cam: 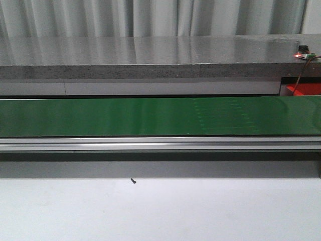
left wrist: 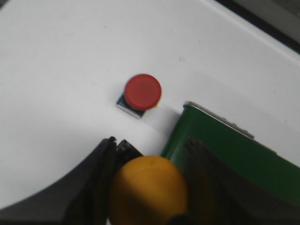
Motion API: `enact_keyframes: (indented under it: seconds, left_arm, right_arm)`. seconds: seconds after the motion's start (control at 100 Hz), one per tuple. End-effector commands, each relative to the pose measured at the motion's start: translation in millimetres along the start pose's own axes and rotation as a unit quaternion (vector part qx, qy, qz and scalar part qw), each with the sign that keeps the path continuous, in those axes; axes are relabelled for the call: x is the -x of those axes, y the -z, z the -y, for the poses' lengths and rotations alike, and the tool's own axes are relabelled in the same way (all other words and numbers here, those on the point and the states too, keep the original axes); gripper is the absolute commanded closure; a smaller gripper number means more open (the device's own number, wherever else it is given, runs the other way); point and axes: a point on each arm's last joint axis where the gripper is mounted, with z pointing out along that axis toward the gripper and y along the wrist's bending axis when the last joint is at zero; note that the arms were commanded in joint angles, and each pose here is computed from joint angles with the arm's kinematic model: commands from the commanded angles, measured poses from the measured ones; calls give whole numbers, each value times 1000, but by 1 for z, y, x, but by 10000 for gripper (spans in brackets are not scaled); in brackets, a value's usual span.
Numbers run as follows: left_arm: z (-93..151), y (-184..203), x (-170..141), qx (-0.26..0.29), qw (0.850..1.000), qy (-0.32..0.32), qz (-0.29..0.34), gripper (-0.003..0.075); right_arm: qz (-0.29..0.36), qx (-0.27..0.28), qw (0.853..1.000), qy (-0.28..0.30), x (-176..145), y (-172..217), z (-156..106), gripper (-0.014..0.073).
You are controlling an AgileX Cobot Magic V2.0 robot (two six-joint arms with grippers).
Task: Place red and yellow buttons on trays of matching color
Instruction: 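Grasp another yellow push-button beside the belt with the left gripper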
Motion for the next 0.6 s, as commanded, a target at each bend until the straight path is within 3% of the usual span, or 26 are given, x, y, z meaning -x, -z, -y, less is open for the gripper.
enact_keyframes:
  seconds: [0.0, 0.22, 0.44, 0.51, 0.59]
  left_arm:
    - [22, 17, 3, -22, 998, -14, 49, 561]
    - [47, -1, -15, -37, 998, -40, 42, 561]
    - [49, -7, -23, -38, 998, -43, 31, 543]
    - [49, -7, -23, -38, 998, -47, 27, 458]
    - [49, -7, -23, -41, 998, -50, 27, 297]
  right_arm:
    - [46, 1, 999, 2, 14, 4, 0, 717]
    - [46, 1, 999, 2, 14, 4, 0, 717]
    - [46, 1, 999, 2, 14, 4, 0, 717]
    - [46, 1, 999, 2, 14, 4, 0, 717]
    - [46, 1, 999, 2, 14, 4, 0, 717]
